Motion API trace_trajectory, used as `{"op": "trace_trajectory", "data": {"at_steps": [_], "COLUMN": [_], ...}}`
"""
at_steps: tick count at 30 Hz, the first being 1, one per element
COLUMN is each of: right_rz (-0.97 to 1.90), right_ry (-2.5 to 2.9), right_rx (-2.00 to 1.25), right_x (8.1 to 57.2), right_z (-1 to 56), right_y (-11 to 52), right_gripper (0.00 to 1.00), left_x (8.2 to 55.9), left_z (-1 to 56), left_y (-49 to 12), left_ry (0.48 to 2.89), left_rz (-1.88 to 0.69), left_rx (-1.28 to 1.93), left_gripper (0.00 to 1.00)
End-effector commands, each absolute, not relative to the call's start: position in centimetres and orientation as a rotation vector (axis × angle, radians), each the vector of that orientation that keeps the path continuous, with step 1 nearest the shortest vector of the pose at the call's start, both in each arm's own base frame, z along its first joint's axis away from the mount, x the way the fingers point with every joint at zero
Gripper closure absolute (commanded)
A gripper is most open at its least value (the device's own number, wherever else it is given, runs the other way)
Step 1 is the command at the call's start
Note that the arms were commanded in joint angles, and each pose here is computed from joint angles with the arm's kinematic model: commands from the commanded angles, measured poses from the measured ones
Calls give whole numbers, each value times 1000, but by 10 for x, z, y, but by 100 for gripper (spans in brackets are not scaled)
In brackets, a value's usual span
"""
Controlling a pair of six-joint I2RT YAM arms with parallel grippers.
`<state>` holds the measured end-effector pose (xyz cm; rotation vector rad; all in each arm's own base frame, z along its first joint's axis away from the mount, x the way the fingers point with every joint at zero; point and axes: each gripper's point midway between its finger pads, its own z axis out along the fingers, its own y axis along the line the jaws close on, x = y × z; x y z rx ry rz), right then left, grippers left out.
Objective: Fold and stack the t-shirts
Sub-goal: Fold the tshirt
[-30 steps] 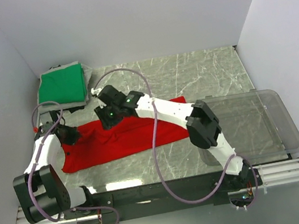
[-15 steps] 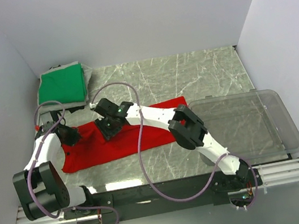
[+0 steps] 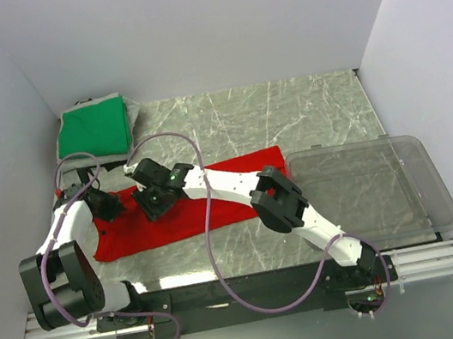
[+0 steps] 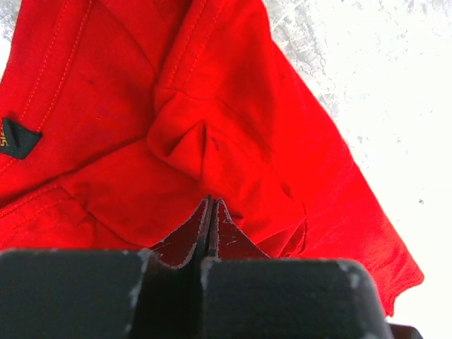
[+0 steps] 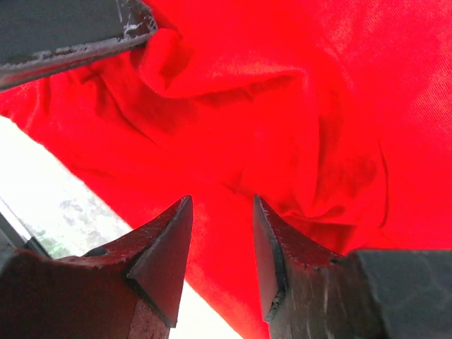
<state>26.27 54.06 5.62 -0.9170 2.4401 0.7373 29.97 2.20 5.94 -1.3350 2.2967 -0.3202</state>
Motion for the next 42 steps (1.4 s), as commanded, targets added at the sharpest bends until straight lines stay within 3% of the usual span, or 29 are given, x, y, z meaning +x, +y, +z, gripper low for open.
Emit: {"op": "trace_trajectory", "data": {"at_steps": [1, 13, 16, 23, 29, 42], "right_rz": [723, 591, 568, 596, 751, 794], "right_ry": [2397, 2393, 2404, 2401, 2299, 2271], "right_rx": [-907, -880, -894, -911, -930, -1050], "right_x": [273, 289, 287, 283, 283, 260], "right_z": [60, 45, 39, 46, 100, 123], "right_y": [550, 541, 536, 535, 544, 509], "right_gripper": [53, 53, 58, 85, 100, 100], "left_x": [307, 307, 306, 302, 291, 249], "left_z": [65, 65, 64, 66, 70, 66], "left_y": [22, 21, 21, 25, 25, 19], "left_ry": [2291, 2297, 2296, 2297, 2281, 2238], "left_rz": [-341, -347, -349, -311, -290, -260], "left_rx": [-1284, -1280, -1279, -1297, -1341, -1480], "left_gripper": [100, 100, 100, 100, 100, 100]}}
